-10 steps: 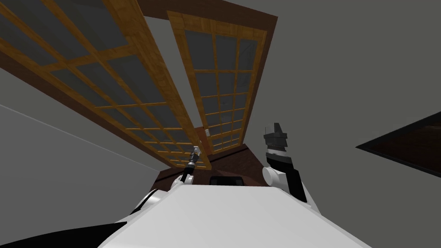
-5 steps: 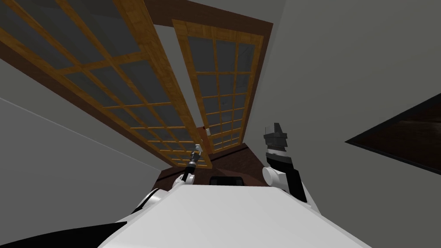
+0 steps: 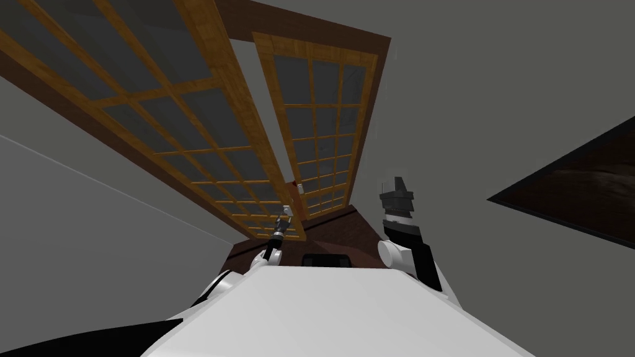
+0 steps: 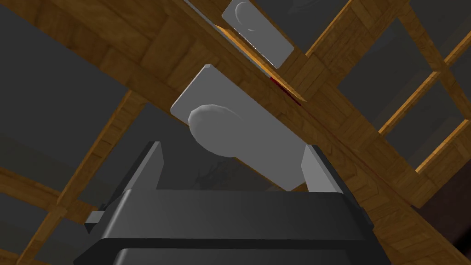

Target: Pull the door open

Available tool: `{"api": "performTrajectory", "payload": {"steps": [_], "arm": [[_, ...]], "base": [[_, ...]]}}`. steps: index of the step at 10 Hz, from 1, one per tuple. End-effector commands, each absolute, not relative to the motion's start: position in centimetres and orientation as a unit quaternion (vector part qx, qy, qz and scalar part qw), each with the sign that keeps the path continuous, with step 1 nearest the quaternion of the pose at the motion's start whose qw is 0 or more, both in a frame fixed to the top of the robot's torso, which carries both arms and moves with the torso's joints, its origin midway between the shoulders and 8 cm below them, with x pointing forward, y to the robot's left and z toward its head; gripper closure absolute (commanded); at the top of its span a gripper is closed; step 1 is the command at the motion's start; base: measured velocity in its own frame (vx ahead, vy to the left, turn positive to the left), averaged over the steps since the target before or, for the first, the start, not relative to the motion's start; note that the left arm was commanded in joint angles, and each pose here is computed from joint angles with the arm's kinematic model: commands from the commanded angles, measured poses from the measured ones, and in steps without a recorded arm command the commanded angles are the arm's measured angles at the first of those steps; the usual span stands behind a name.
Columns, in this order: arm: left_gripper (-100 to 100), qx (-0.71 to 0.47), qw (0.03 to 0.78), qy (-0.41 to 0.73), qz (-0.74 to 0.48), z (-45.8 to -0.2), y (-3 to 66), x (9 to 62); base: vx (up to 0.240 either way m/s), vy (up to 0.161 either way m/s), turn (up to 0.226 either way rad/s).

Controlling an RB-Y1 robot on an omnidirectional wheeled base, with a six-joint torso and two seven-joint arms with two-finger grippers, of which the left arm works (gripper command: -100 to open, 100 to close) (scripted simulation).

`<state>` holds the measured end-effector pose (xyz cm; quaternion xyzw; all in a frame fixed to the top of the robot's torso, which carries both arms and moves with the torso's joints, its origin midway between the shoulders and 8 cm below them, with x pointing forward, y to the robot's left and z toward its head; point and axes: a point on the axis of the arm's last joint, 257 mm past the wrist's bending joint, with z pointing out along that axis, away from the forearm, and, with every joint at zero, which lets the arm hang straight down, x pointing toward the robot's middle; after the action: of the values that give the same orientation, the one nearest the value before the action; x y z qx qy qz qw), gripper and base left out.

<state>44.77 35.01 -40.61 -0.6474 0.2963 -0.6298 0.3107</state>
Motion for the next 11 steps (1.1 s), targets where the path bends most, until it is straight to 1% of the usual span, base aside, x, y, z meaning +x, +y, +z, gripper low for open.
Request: {"api": "performTrajectory", "payload": {"steps": [1, 9, 11], "arm": [[-100, -0.656, 0.29, 0.276, -0.64, -40.5, 34.5, 45.1], [-100, -0.68, 0.217, 0.205, -0.67, -40.3, 33.1, 45.8], [-100, -0.687, 0.187, 0.176, -0.68, -40.2, 32.4, 46.2]], "base": [[-0.069, 0.032, -0.022], [-0.059, 0.031, -0.015], [-0.068, 0.03, -0.02]]}}
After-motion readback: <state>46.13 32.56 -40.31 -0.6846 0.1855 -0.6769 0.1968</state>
